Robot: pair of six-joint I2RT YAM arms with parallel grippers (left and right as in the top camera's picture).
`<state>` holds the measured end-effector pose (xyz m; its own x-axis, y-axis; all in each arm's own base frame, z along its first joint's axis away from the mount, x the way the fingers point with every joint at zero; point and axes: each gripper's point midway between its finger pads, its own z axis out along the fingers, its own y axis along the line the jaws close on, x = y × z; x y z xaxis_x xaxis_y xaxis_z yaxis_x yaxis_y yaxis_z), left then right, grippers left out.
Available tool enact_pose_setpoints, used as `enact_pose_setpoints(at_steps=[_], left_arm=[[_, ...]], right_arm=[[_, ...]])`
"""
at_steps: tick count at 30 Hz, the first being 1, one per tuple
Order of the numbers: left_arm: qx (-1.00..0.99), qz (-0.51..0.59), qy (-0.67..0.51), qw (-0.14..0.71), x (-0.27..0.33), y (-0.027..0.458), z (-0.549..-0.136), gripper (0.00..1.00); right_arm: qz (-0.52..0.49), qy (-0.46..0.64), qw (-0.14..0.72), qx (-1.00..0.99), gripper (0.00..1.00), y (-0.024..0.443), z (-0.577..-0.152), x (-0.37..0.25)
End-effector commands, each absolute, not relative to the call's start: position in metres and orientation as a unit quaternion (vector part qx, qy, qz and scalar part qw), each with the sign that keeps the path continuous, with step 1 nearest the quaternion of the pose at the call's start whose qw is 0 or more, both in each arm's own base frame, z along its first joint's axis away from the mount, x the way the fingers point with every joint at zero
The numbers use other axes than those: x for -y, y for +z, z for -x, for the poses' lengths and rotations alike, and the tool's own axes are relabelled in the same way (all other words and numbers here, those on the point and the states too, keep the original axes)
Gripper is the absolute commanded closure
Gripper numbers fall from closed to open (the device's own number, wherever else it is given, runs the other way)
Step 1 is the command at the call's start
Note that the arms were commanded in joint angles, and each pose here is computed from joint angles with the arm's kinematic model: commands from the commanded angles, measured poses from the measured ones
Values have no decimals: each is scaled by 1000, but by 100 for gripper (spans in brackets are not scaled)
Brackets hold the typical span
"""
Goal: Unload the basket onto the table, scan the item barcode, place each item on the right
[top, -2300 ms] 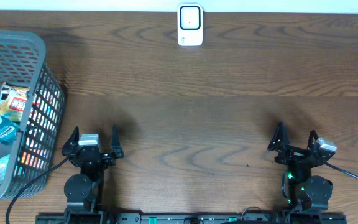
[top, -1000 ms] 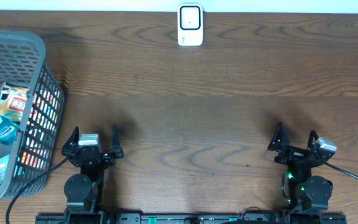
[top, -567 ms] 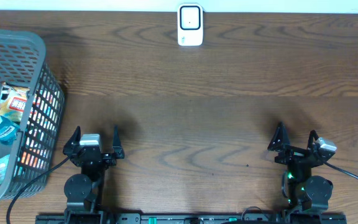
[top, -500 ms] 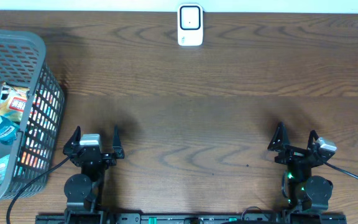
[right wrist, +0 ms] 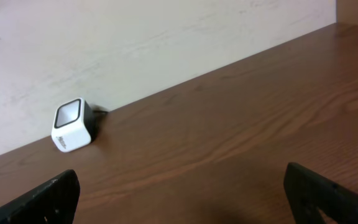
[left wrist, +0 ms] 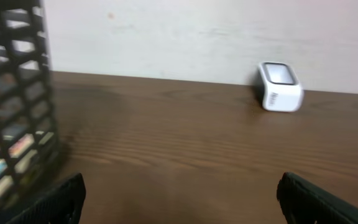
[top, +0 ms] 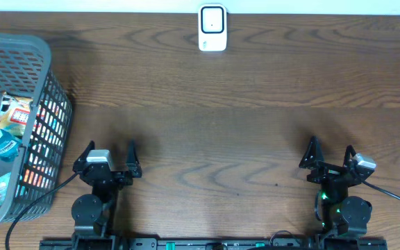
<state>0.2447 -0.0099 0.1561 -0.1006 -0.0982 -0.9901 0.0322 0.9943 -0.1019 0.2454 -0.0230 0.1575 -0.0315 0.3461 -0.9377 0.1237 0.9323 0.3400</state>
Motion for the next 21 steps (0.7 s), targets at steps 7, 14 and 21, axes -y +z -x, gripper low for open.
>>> enact_pose_setpoints(at_steps=[7,14,21], left_arm=[[-692,14,-152,706,35,238,-232,2],[-688,4,-173,705,43,308,-240,2],[-739,22,-162,654,40,368,-272,2]], right_arm=[[-157,79,677,-715,1,157,-245,22],[-157,79,677,-715,1,157,-245,22],[-157,79,677,-715,1,157,-245,22]])
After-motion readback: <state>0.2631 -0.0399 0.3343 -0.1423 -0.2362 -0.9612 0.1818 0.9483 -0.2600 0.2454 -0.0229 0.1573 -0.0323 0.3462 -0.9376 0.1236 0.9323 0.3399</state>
